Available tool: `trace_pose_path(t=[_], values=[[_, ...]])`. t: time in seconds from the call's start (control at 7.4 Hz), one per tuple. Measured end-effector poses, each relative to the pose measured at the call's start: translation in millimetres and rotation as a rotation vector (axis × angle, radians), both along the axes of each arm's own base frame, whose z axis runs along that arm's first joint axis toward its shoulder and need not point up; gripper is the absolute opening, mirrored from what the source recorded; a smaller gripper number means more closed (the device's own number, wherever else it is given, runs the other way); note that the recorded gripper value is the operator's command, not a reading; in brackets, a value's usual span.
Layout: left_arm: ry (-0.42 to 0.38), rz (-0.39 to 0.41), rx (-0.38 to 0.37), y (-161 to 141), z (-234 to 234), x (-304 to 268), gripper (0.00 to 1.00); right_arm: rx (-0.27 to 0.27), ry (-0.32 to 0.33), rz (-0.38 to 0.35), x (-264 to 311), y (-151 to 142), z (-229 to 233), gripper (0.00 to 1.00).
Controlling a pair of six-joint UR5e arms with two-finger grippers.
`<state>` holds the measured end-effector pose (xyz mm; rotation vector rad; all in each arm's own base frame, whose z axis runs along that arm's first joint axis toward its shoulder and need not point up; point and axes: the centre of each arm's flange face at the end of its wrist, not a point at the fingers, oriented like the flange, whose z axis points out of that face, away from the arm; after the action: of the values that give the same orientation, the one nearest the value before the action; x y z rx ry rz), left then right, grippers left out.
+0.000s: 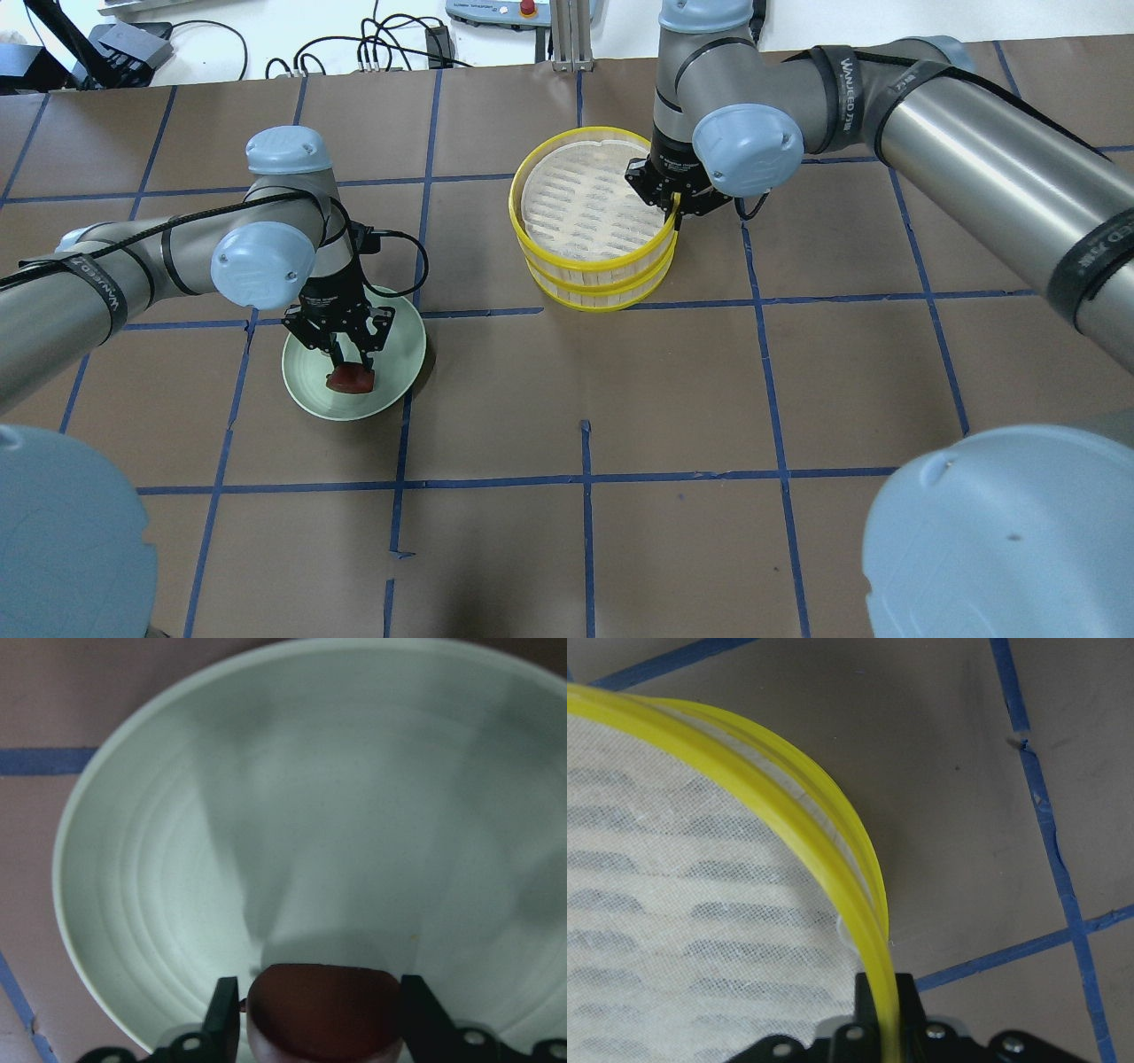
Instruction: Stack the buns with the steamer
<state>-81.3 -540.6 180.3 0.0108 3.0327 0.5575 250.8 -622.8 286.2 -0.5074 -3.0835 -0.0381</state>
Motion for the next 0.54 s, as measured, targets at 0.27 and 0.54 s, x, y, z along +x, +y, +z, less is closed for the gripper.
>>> trace_pose_path(t=[0.27,0.54], values=[[0.115,0.119,-0.060,-23.2,28.9,-11.8,0.16,0.005,0.003,0.013,-2.0,-0.3,-2.9,0.15],[0.271,0.418,-0.045,-48.1,68.2,-33.6,0.16,0.011,0.005,0.021,-3.5,0.5,-5.7,0.26]])
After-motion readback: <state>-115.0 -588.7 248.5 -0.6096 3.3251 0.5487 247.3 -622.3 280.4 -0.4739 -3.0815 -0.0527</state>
